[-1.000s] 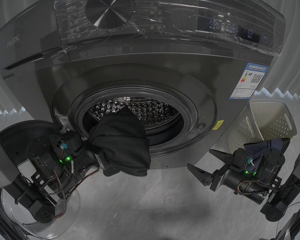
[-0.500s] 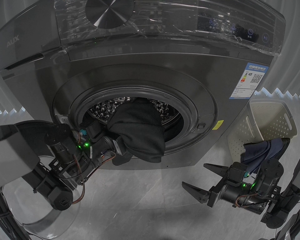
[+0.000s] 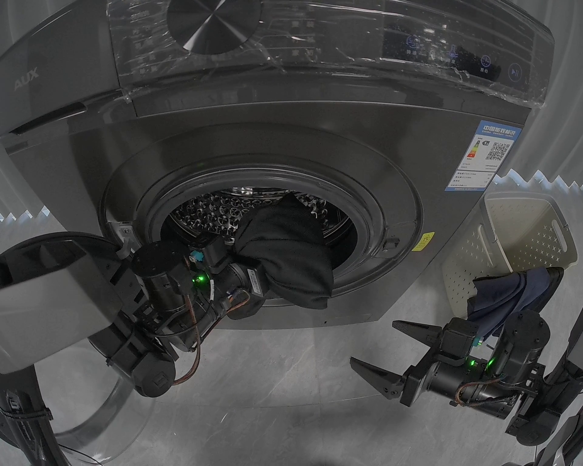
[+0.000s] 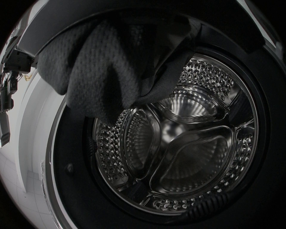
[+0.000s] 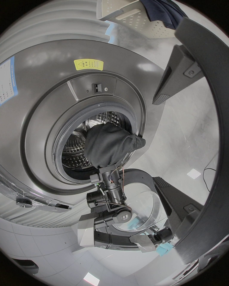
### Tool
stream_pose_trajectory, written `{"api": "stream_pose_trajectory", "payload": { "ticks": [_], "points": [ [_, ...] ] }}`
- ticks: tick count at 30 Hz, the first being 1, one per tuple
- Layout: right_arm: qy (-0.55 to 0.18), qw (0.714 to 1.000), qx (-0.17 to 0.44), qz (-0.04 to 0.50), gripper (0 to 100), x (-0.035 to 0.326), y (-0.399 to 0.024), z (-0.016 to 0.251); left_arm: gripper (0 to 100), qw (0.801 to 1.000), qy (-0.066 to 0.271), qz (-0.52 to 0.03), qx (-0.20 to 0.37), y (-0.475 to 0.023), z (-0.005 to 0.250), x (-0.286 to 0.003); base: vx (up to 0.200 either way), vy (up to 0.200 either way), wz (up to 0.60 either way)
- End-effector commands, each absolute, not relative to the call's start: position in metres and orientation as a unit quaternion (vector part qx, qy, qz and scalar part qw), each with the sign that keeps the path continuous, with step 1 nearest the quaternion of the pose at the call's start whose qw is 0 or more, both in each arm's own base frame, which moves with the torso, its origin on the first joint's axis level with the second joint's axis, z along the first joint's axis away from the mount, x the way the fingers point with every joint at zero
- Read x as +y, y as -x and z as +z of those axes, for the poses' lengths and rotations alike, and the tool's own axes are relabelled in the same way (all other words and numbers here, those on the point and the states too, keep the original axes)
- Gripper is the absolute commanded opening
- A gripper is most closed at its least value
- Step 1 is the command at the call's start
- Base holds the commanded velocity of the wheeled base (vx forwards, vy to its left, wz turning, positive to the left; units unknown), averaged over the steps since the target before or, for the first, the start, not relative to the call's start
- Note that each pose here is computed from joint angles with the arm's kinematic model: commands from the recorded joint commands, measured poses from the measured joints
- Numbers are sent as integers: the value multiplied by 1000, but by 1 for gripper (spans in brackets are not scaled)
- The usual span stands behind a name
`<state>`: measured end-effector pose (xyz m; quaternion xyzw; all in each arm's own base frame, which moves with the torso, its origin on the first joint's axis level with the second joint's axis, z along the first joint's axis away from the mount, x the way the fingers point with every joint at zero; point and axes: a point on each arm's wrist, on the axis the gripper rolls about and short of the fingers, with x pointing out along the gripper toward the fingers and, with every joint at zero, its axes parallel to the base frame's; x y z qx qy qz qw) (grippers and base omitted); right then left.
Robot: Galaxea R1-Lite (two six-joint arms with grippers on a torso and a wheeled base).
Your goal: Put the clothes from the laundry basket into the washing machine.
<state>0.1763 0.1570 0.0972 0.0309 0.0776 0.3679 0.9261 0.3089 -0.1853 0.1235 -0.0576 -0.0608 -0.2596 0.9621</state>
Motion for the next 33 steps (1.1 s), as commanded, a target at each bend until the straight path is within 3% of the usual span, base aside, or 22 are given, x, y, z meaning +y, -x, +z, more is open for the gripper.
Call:
{"api": "stream_pose_trajectory", "payload": {
  "ticks": [1,14,24,33],
  "points": [
    [-30,924,80,372,100,159,-175,96,0,962,56,-262,-51,-319,112,-194,0,0,0],
    [-28,923,87,373,100,160,-175,93,0,964,70,-251,-48,-366,110,-210,0,0,0],
    [-28,924,87,373,100,159,-176,93,0,974,78,-202,-61,-423,112,-212,0,0,0],
    [-28,923,86,373,100,160,-176,93,0,973,111,-181,-86,-443,122,-214,0,0,0]
  ]
}}
